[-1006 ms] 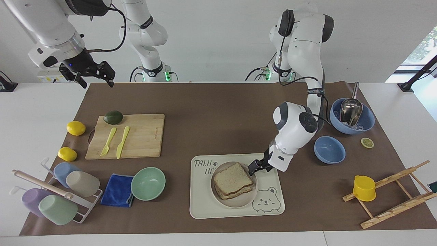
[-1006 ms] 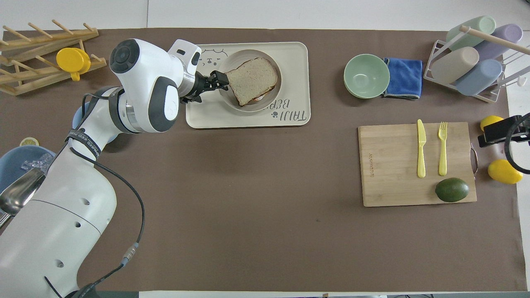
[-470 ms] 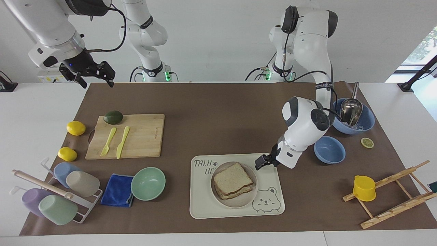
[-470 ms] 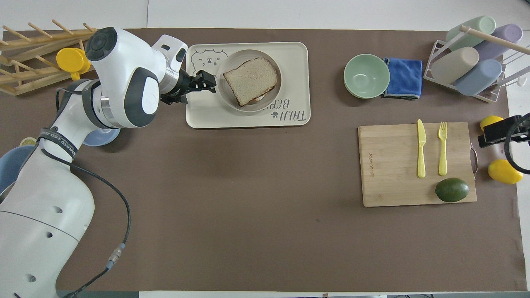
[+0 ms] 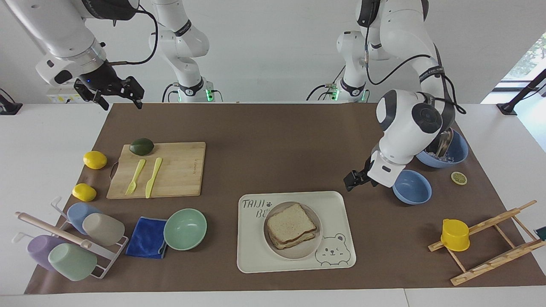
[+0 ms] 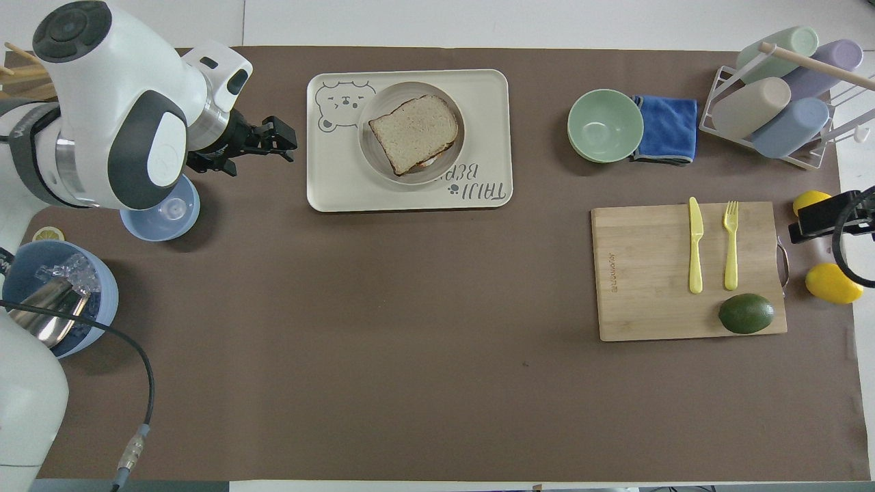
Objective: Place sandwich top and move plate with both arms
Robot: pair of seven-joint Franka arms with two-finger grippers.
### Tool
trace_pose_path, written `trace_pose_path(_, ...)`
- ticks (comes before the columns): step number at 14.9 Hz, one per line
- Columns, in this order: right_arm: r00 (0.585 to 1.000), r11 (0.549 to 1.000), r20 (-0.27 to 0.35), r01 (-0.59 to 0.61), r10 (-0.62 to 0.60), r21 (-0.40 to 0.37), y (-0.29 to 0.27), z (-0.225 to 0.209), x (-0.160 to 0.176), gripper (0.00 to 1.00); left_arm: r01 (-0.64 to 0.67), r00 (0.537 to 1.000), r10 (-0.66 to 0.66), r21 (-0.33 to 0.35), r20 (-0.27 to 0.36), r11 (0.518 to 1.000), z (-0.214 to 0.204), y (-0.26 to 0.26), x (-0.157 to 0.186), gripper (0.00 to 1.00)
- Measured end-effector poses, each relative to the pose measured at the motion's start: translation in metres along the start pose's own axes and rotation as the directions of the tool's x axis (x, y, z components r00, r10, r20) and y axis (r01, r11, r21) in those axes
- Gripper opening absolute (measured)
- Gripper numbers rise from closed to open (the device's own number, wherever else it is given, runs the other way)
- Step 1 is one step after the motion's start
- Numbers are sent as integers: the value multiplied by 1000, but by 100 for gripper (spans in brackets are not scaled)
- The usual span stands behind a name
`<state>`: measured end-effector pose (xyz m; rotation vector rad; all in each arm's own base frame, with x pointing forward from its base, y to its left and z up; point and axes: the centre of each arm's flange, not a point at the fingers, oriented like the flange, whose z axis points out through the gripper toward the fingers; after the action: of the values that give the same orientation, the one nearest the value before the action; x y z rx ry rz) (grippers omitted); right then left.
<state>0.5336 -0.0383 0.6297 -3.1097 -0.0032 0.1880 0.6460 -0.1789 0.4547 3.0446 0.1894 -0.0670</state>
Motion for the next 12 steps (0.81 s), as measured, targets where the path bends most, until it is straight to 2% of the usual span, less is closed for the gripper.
trace_pose_path(3, 1000, 1000, 0, 0, 0, 0, 0, 0, 0, 100, -24, 1000, 24, 45, 7, 999, -42, -22, -15, 100)
trace_pose_path(7, 1000, 1000, 1, 1, -1, 0, -1, 0, 0, 100, -89, 996, 87, 51, 33, 995, -95, -54, -38, 100)
trace_pose_path(12, 1000, 1000, 1, 2, -2, 0, -1, 0, 0, 100, -138, 988, 134, 42, 77, 990, -146, -81, -102, 100)
